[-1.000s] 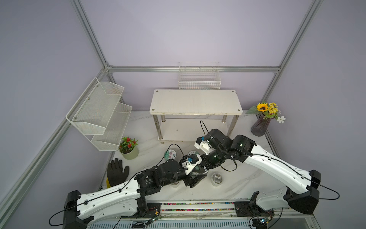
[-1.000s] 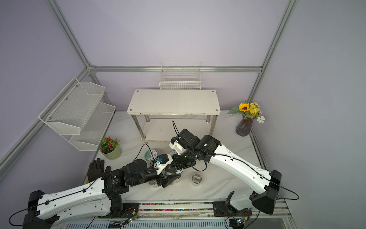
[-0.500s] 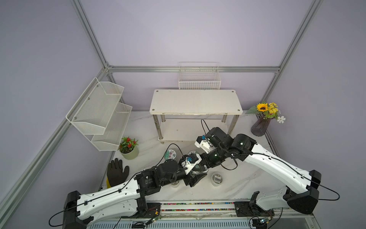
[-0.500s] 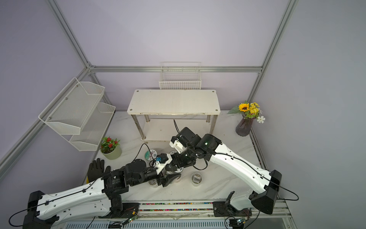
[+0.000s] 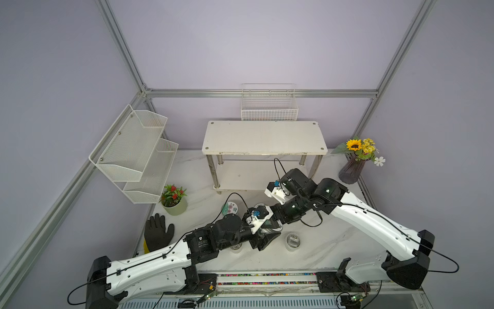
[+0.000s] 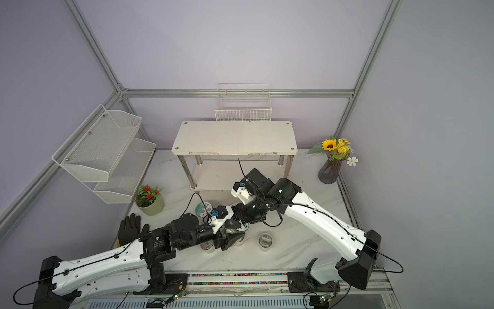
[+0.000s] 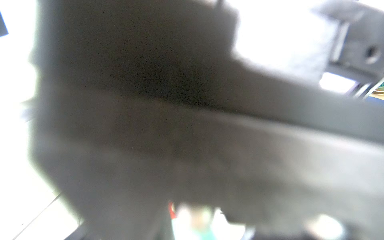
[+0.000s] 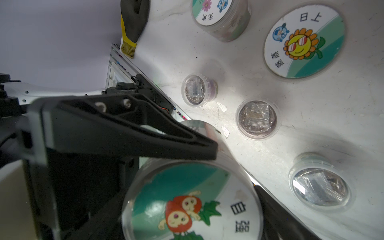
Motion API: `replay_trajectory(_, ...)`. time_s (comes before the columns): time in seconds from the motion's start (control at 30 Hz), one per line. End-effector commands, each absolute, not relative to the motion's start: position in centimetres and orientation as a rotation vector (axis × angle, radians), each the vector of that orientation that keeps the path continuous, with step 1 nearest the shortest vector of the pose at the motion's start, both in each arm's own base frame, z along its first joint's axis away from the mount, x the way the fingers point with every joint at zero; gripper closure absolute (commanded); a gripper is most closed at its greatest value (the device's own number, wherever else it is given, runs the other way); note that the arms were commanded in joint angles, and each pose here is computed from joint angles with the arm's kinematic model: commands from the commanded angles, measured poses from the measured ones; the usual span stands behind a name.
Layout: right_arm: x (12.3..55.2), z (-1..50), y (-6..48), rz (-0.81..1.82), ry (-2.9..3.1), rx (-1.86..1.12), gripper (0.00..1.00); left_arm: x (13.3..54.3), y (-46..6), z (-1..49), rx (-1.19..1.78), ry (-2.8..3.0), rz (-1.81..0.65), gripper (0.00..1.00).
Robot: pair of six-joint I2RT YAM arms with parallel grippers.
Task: Place the seed container on the shelf
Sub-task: Pick up the seed jar at the center of the board, then place the seed jar on the shelf.
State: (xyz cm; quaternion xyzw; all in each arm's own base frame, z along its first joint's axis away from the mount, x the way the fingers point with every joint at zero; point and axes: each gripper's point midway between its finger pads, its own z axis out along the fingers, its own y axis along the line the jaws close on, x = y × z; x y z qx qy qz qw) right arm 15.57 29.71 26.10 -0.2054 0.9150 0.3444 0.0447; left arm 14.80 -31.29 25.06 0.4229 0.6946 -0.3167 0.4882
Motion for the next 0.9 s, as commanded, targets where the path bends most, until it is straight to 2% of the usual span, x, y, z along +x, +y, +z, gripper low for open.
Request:
replay_trajectory(0.0, 17.1, 30.9, 31.5, 1.208, 2.585, -0.639, 0.06, 13.0, -30.0, 18.2, 1.205, 1.882, -0.7, 0.59)
replay_trajectory(0.2, 17.2, 30.8, 31.4, 1.202, 2.592, -0.628, 0.05, 13.0, -30.0, 18.2, 1.203, 1.879, -0.694, 0.64)
replay_trajectory(0.53, 19.2, 31.1, 28.4, 1.113, 2.603, -0.502, 0.03, 13.6, -29.3, 19.3, 1.162, 1.863, -0.664, 0.64)
replay_trajectory(0.87, 21.7, 29.3, 24.1, 0.981, 2.658, -0.316, 0.03, 14.0, -27.7, 24.1, 1.062, 1.767, -0.657, 0.65)
